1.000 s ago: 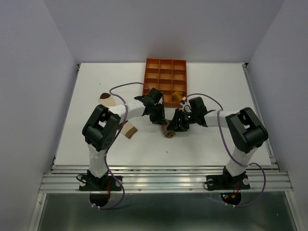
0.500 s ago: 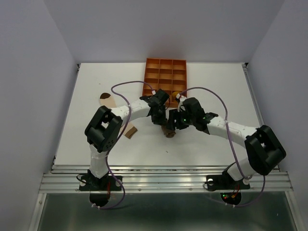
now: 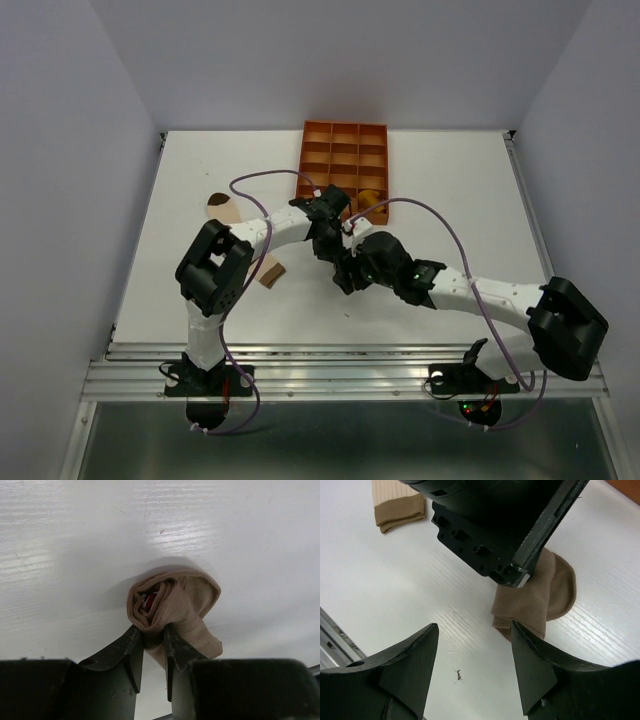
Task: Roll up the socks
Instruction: Roll the sock at the center of the board.
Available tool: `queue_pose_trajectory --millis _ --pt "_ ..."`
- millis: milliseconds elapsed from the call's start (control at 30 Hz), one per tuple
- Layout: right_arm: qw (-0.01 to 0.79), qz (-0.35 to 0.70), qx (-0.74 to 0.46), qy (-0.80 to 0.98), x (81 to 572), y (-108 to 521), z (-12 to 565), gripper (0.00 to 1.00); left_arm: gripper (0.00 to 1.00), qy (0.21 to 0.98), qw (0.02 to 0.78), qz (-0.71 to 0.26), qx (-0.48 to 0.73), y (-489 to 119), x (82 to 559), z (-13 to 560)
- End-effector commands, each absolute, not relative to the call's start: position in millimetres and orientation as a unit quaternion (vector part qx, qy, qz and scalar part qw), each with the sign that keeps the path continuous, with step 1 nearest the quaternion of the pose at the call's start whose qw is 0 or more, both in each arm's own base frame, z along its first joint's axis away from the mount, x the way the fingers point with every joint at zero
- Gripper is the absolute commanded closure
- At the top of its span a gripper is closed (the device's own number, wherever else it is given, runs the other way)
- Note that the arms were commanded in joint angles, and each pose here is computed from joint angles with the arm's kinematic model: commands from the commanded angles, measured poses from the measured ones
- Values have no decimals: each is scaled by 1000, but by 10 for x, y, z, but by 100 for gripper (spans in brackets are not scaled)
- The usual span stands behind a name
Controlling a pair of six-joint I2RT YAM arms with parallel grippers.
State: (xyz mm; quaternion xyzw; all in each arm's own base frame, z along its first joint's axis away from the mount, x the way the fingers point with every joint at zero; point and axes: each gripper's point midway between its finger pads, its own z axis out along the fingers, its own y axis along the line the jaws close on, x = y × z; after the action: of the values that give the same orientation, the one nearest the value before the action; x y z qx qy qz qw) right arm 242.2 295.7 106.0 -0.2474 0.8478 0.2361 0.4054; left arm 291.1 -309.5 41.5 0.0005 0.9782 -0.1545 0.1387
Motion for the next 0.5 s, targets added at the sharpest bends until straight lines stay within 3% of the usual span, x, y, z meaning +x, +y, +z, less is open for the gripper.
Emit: queue_pose_trajectory --millis 0,467 --pt "458 178 -257 832 2591 2986 1117 35 96 993 73 -96 14 -2851 2606 207" --pt "472 58 -297 828 2625 3131 919 36 96 993 60 -103 26 -2890 2580 188"
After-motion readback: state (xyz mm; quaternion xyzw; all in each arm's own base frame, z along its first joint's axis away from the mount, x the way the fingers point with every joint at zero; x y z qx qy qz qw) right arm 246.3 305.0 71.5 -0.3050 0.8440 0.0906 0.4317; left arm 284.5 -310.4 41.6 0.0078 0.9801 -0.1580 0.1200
